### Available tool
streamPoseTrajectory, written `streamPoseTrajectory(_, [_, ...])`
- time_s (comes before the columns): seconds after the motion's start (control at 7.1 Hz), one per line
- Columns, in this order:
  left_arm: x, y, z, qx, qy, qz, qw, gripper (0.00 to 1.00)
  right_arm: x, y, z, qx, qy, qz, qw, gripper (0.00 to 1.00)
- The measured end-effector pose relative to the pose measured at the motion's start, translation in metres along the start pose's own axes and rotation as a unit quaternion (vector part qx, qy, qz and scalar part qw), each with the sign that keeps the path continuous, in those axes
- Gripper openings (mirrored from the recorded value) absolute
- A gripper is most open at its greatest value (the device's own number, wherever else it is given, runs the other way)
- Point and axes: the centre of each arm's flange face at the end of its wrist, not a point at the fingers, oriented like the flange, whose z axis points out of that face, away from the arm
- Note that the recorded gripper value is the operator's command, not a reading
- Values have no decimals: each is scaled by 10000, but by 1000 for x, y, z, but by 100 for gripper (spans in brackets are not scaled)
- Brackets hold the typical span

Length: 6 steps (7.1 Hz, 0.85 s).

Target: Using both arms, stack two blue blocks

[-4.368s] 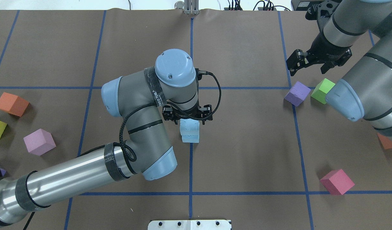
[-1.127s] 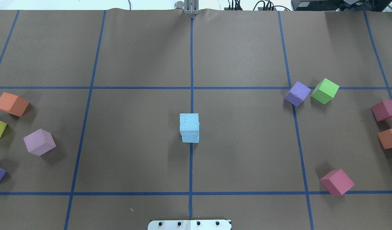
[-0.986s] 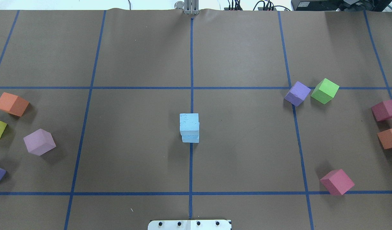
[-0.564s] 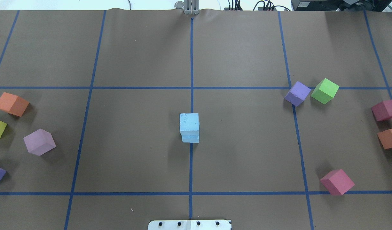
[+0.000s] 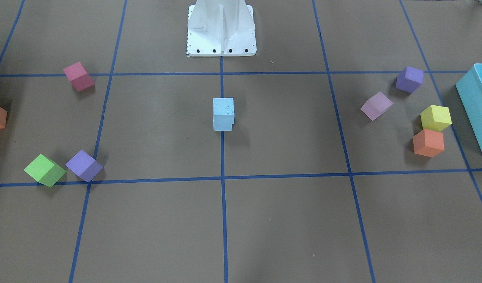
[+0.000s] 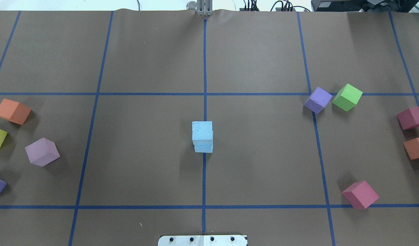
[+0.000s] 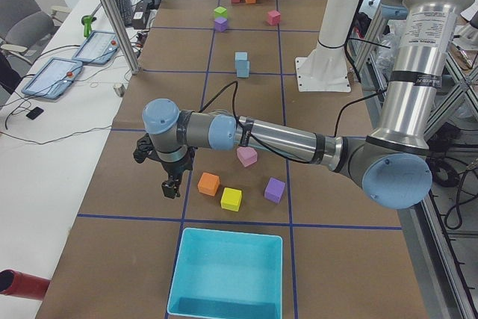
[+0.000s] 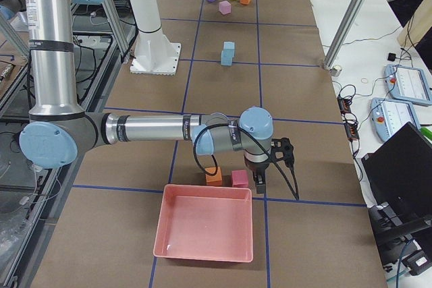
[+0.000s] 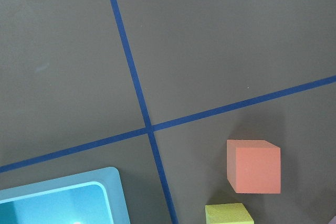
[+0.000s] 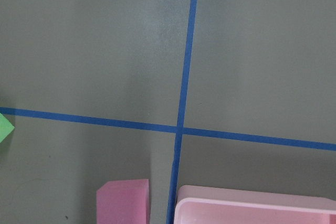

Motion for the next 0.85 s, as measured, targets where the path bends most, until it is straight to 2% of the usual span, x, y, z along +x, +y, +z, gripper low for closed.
streamPoseTrajectory(0.28, [-7, 6, 2, -22, 2, -66, 10000, 98, 3, 1, 0, 40, 126, -27, 9999, 100])
streamPoseTrajectory(0.85, [-14, 15, 4, -35, 2, -134, 9999, 98, 4, 5, 1, 22, 100, -5, 9999, 100])
